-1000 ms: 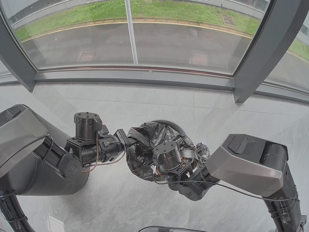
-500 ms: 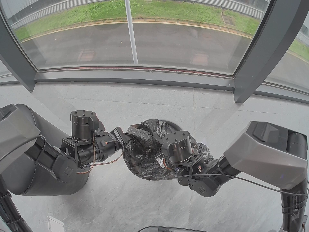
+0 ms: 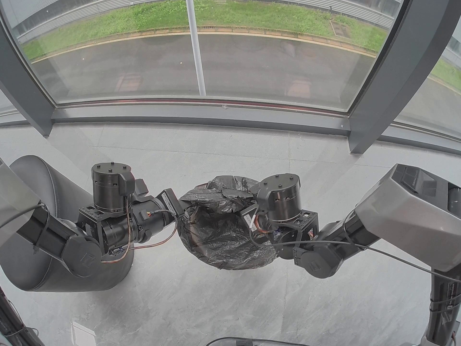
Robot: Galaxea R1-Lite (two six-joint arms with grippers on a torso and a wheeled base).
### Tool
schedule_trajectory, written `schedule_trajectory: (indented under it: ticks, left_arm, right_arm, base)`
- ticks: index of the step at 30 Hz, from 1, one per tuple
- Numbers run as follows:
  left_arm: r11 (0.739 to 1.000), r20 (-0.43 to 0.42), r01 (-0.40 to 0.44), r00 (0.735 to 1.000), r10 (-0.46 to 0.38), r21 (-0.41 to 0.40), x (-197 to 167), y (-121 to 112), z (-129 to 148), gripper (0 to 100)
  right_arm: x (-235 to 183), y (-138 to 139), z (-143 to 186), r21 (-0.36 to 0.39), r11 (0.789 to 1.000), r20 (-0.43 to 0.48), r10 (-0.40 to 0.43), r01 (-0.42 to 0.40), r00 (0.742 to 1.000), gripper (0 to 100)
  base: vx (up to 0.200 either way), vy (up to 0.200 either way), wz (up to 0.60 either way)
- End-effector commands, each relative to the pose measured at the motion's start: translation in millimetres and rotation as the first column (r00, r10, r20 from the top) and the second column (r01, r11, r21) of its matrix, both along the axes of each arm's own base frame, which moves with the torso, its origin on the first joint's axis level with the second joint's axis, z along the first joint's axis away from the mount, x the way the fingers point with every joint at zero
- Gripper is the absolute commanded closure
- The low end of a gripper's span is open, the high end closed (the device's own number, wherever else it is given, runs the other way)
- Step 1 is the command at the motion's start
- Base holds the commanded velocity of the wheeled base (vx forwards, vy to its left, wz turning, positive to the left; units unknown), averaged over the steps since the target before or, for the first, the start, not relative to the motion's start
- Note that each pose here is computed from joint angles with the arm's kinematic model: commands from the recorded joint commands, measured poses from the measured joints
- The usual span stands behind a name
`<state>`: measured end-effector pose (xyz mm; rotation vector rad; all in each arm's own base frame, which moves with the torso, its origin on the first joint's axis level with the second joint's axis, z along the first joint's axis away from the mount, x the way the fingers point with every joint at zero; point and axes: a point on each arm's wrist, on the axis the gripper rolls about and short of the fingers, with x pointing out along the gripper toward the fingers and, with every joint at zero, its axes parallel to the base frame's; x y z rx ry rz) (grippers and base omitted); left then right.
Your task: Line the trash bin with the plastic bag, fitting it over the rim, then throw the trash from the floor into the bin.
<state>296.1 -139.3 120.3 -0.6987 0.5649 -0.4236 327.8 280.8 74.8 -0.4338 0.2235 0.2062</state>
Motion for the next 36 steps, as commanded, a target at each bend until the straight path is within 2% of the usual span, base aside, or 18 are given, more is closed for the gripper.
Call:
schedule_trajectory:
  ticks: [1,13,21,36]
  left_arm:
    - [1.000,0.000,0.003,1.000,-0.003,-0.003,0.0,0.5,0.3,100]
    - [1.000,-0.024,0.004,1.000,-0.004,0.007,7.9,-2.1,-10.1,100]
    - [1.000,0.058,0.009,0.998,-0.008,-0.027,29.8,-10.9,-29.1,100]
    - [0.999,0.056,-0.038,0.998,0.039,-0.024,51.9,-1.2,-40.2,100]
  right_arm:
    - [16.6,-12.8,7.9,0.008,0.999,0.026,-0.048,0.048,0.998,100]
    - [29.6,-14.6,13.5,0.038,0.999,0.050,-0.041,0.039,0.998,100]
    - [35.9,-7.0,21.8,0.069,0.997,0.083,-0.038,0.033,0.996,100]
    - [52.8,-0.9,8.4,0.096,0.995,0.106,-0.052,0.042,0.993,100]
  base:
    - [0.000,0.000,0.00]
    - [0.000,0.000,0.00]
    - [0.000,0.000,0.00]
    - [0.000,0.000,0.00]
